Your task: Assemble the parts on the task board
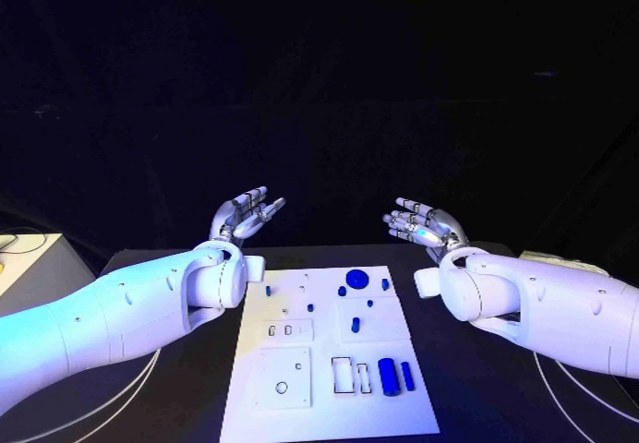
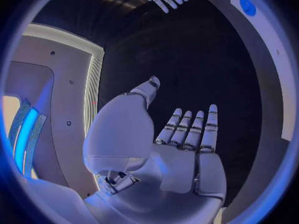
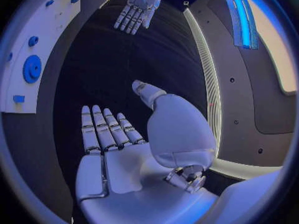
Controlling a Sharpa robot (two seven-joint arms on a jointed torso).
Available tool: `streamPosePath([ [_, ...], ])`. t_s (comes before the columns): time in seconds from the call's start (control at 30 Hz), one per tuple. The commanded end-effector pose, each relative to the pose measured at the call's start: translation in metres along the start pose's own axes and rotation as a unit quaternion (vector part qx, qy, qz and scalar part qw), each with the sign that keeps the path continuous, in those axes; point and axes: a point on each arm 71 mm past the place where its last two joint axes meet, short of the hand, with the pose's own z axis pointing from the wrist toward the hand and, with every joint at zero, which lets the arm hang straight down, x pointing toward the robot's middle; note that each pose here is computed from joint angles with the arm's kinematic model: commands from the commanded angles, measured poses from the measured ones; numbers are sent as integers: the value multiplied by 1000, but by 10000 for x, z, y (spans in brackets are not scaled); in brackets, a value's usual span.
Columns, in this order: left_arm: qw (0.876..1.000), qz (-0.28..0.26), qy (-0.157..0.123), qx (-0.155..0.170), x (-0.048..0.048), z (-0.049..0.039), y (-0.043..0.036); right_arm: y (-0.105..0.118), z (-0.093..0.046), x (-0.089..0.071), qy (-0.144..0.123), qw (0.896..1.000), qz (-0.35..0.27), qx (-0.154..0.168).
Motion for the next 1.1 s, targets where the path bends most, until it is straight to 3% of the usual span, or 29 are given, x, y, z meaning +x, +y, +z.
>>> streamPosePath([
  [0.03, 998, -19, 48, 22, 61, 45, -49, 6, 37, 73, 80, 997, 5, 13],
  [0.2, 998, -19, 48, 23, 58, 55, -52, 17, 64, 51, 90, 996, 1, 15],
  [0.23, 995, -27, 96, 15, -120, -102, -84, 146, 163, -40, 123, 974, -181, -65],
  [0.43, 991, -22, 132, 13, -156, -270, -170, 293, 204, -16, 142, 938, -293, -115],
  [0.73, 985, -37, 166, 12, -116, -492, -324, 450, 231, 90, 165, 875, -431, -147],
  [1.0, 981, -51, 189, 14, -71, -643, -463, 495, 209, 247, 188, 803, -548, -139],
  [1.1, 979, -54, 194, 15, -63, -681, -497, 502, 190, 322, 192, 780, -579, -139],
])
